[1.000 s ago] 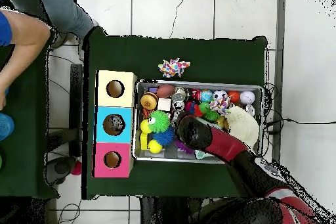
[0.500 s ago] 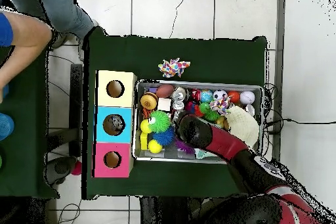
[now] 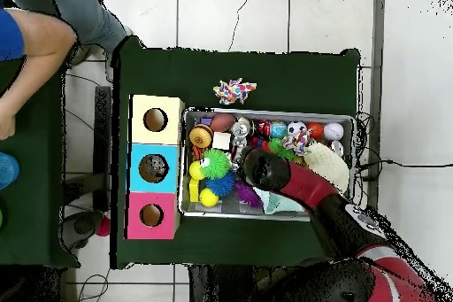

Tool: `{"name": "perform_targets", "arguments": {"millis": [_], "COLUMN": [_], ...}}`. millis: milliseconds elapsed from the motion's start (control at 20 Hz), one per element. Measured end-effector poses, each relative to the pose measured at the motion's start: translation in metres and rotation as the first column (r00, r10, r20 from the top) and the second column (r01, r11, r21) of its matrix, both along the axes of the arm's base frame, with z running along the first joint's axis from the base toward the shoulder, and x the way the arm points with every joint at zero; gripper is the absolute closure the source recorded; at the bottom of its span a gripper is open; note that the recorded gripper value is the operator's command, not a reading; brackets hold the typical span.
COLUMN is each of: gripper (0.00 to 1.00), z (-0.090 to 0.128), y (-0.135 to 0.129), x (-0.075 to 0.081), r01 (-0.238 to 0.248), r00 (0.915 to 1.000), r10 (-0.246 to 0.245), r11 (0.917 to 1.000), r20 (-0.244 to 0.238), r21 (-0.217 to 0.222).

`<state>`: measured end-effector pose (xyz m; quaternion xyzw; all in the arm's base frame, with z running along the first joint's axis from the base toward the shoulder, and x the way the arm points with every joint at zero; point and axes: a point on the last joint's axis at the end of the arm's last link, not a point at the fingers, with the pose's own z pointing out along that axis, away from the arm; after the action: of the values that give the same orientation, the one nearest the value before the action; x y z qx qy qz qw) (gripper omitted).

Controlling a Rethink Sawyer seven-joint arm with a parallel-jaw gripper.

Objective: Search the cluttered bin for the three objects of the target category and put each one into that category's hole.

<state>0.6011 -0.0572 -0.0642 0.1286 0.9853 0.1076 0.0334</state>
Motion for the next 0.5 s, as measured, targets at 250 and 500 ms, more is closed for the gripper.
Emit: {"name": "perform_targets", "arguments": {"millis": [250, 500], "gripper": [0.00, 0.00], "z": [0.000, -0.002], "y": [-0.003, -0.003], "x": [0.013, 0.022], "r01": [-0.039, -0.073], "r00": [0.9939, 0.9768], "r10": [0.042, 0.080], "r11": [0.9990, 0.9964], "r20": [-0.102, -0.198], "r21": [0.023, 0.044]}}
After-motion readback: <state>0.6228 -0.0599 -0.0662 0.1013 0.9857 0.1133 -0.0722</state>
